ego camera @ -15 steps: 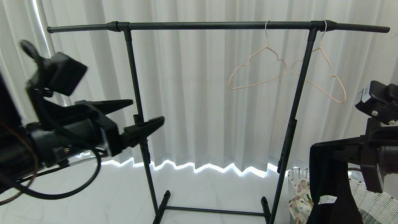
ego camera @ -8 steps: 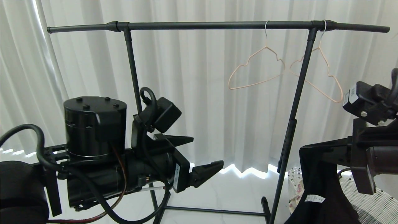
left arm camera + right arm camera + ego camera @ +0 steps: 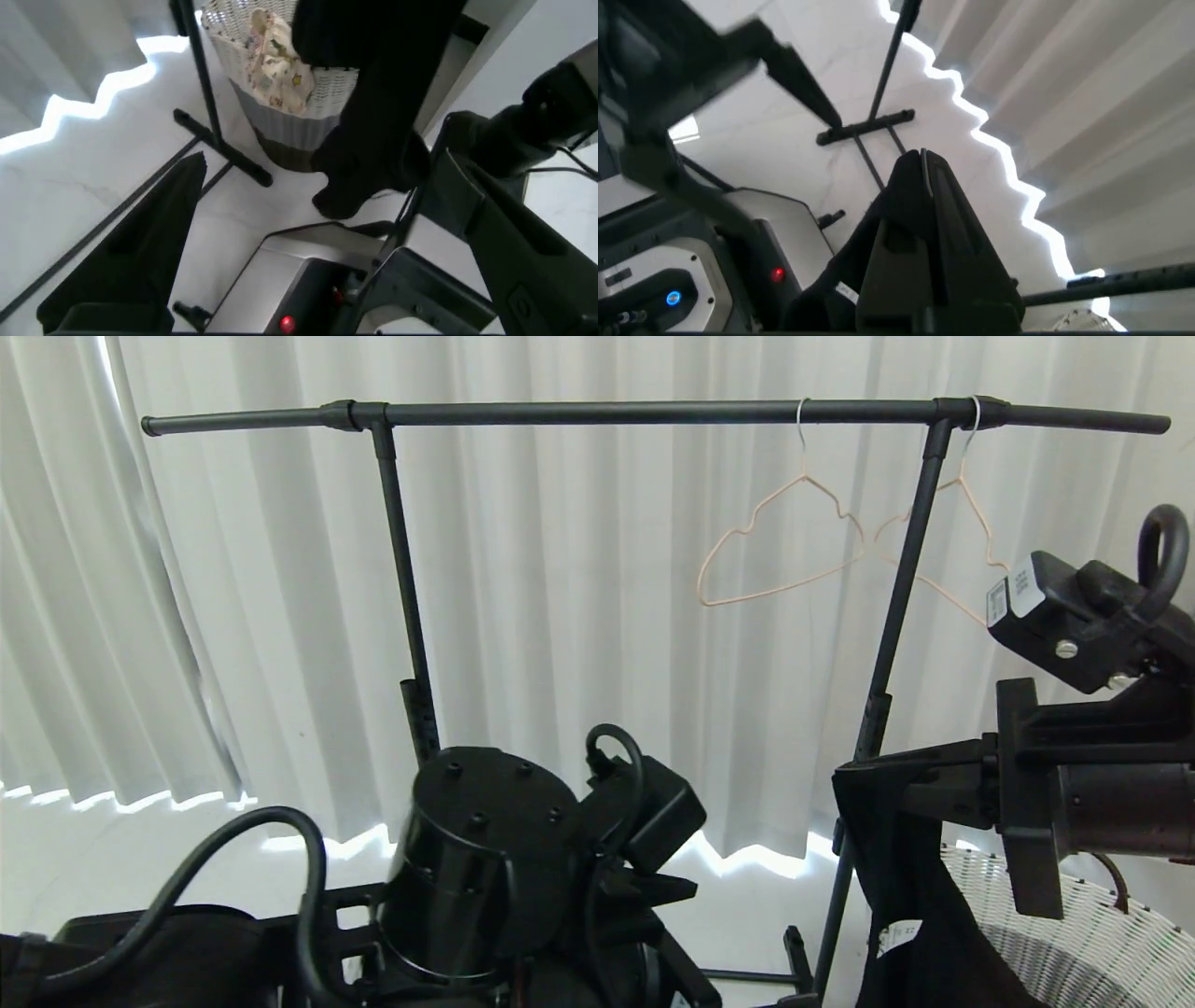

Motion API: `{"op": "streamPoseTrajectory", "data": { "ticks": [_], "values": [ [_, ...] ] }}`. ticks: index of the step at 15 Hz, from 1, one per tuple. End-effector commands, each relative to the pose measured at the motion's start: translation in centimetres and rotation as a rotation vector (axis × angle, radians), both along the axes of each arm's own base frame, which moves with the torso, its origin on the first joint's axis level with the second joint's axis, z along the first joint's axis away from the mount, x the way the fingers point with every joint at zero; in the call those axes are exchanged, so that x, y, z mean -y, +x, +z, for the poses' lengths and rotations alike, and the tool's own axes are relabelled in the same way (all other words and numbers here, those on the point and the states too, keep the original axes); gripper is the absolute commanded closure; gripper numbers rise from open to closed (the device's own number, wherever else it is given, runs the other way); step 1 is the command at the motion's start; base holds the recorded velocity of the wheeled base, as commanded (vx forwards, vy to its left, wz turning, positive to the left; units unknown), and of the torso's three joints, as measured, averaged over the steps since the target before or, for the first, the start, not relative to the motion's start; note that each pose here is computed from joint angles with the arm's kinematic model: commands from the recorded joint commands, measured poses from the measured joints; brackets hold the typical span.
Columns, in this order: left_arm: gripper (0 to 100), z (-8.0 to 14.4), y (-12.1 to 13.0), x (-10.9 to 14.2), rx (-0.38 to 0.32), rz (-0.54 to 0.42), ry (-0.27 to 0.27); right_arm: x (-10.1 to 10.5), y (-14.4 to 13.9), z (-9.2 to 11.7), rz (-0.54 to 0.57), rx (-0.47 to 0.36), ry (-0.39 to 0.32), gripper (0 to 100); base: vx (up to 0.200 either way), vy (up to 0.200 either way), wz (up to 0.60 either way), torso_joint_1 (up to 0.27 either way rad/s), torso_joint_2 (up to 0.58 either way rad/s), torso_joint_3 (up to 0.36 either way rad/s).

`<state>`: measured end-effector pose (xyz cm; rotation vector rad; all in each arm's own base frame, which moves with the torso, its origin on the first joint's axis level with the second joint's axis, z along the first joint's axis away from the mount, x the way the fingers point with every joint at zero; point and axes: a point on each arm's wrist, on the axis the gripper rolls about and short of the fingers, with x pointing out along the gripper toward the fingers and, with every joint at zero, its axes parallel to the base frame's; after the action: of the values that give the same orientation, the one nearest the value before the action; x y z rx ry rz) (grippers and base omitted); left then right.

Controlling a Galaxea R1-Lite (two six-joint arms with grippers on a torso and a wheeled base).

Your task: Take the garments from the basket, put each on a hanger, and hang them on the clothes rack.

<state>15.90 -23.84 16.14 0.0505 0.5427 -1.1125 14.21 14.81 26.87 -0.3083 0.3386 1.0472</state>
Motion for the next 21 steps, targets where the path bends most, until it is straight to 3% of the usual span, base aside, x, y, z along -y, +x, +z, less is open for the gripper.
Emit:
{"op": "streamPoseTrajectory", "data": {
  "ticks": [1, 6, 8, 10, 11, 12, 15, 20, 21],
  "values": [
    [0, -0.9, 0.8, 2.5, -0.007, -0.011, 0.018, -0.4, -0.1, -0.2, 0.019, -0.004, -0.004, 100, 0.000, 0.000, 0.00, 0.000, 0.00, 0.000],
    [0, -1.4, 0.9, 4.0, -0.019, -0.046, 0.021, -0.7, -0.2, -0.4, 0.032, -0.011, -0.011, 100, 0.000, 0.000, 0.00, 0.000, 0.00, 0.000],
    [0, -1.3, 1.2, 4.4, -0.040, -0.027, -0.012, -0.8, -0.2, -0.3, 0.035, -0.007, -0.009, 100, 0.000, 0.000, 0.00, 0.000, 0.00, 0.000],
    [0, -2.5, 2.6, 5.5, -0.083, 0.026, -0.035, -1.0, -0.7, 0.1, 0.060, 0.003, 0.004, 100, 0.000, 0.000, 0.00, 0.000, 0.00, 0.000],
    [0, -3.3, 2.8, 5.8, -0.086, 0.046, -0.025, -1.0, -1.0, 0.3, 0.068, 0.008, 0.008, 100, 0.000, 0.000, 0.00, 0.000, 0.00, 0.000],
    [0, -5.1, 2.9, 5.7, -0.093, 0.094, 0.035, -0.9, -1.2, 0.5, 0.069, 0.013, 0.012, 100, 0.000, 0.000, 0.00, 0.000, 0.00, 0.000],
    [0, -7.3, 2.1, 4.2, -0.119, 0.111, 0.126, -0.8, -1.0, 0.5, 0.061, 0.013, 0.011, 100, 0.000, 0.000, 0.00, 0.000, 0.00, 0.000],
    [0, -8.0, 1.7, 2.7, -0.104, 0.147, 0.183, -0.9, -1.0, 0.6, 0.061, 0.018, 0.013, 100, 0.000, 0.000, 0.00, 0.000, 0.00, 0.000],
    [100, -8.0, 1.8, 2.8, -0.103, 0.147, 0.182, -0.9, -1.0, 0.6, 0.060, 0.018, 0.013, 100, 0.000, 0.000, 0.00, 0.000, 0.00, 0.000]
  ]
}}
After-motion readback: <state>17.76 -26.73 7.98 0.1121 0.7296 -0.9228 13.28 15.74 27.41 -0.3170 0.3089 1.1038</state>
